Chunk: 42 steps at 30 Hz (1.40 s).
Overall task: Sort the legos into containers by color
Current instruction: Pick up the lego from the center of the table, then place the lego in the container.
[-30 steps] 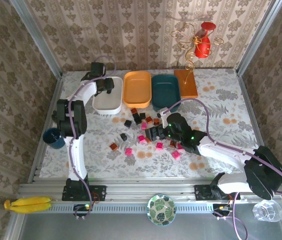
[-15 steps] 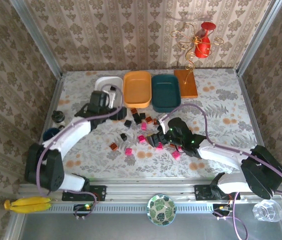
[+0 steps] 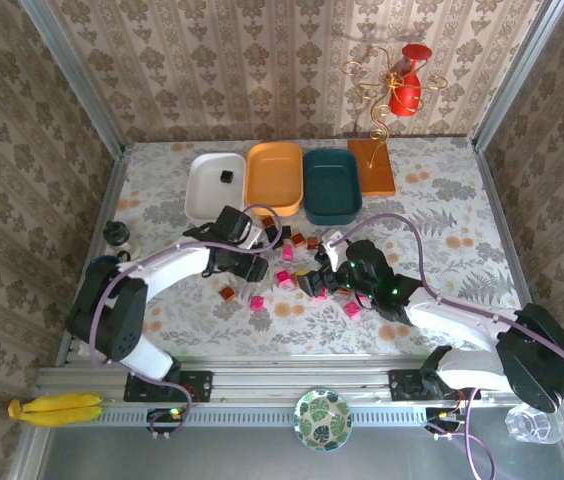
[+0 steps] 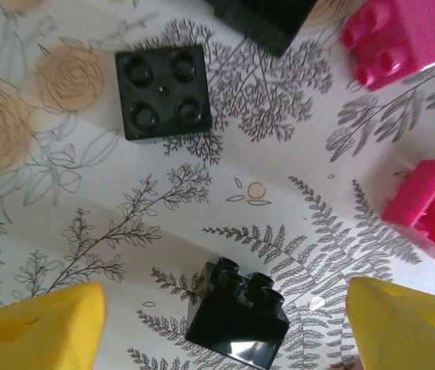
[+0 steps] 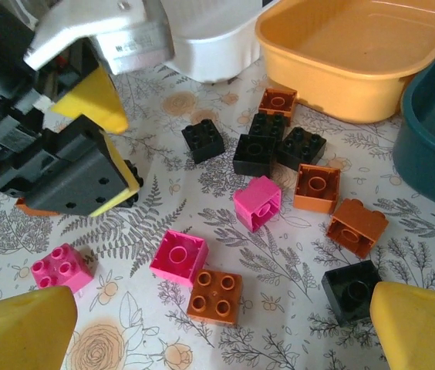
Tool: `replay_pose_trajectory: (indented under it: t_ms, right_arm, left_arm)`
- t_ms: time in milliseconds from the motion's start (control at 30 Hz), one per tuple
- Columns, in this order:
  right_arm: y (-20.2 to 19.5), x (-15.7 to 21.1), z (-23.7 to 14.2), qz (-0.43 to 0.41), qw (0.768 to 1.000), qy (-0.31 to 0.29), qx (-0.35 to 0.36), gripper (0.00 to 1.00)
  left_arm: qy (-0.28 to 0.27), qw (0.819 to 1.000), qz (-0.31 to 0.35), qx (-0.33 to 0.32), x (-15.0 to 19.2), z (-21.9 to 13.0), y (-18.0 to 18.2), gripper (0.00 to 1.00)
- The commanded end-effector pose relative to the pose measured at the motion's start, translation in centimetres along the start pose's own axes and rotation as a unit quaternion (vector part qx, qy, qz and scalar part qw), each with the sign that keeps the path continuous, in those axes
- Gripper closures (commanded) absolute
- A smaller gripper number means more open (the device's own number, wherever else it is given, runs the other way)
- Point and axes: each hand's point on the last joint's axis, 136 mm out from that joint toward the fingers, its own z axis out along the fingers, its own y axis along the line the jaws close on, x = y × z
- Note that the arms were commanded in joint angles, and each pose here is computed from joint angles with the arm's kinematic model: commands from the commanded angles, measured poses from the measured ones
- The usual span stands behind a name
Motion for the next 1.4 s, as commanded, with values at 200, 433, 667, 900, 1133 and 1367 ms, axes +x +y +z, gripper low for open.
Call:
replay_pose_trajectory:
  t_ms: [200,433,667,900,1133,1367]
  right_arm:
    - [-1.1,-0.9,-0.8,-0.001,0.999,-0.020,0.029,0.01]
    - [-1.3,-0.8,-0.8,0.001,0.999,-0.017,0.036,0.01]
    - [-1.5,-0.7,-0.7,0.002,0.999,-0.015,0.040,0.01]
    - [-1.7,-0.7,-0.7,0.003,0.999,-0.013,0.043,0.00]
    - [-0.2,-1.0,-0.6,0.004,1.000,-0.023,0.003,0.01]
    - [0.7,-1.7,-0.6,0.017,0.999,-0.040,-0.021,0.01]
  left_arm:
    - [0.065,0.997,-0.010,0.030,1.1,1.4,-1.0,0.28]
    - [0.090,0.995,-0.016,0.033,1.7,2.2,-1.3,0.37]
    - [0.110,0.994,-0.022,0.012,2.4,2.2,-0.8,0.49]
    - [0.034,0.998,-0.047,-0.014,-1.2,0.2,1.0,0.59]
    - [-0.121,0.982,-0.139,-0.037,-8.4,-5.1,7.7,0.58]
    - [-0.154,0.965,-0.200,-0.078,-13.0,-4.2,16.1,0.58]
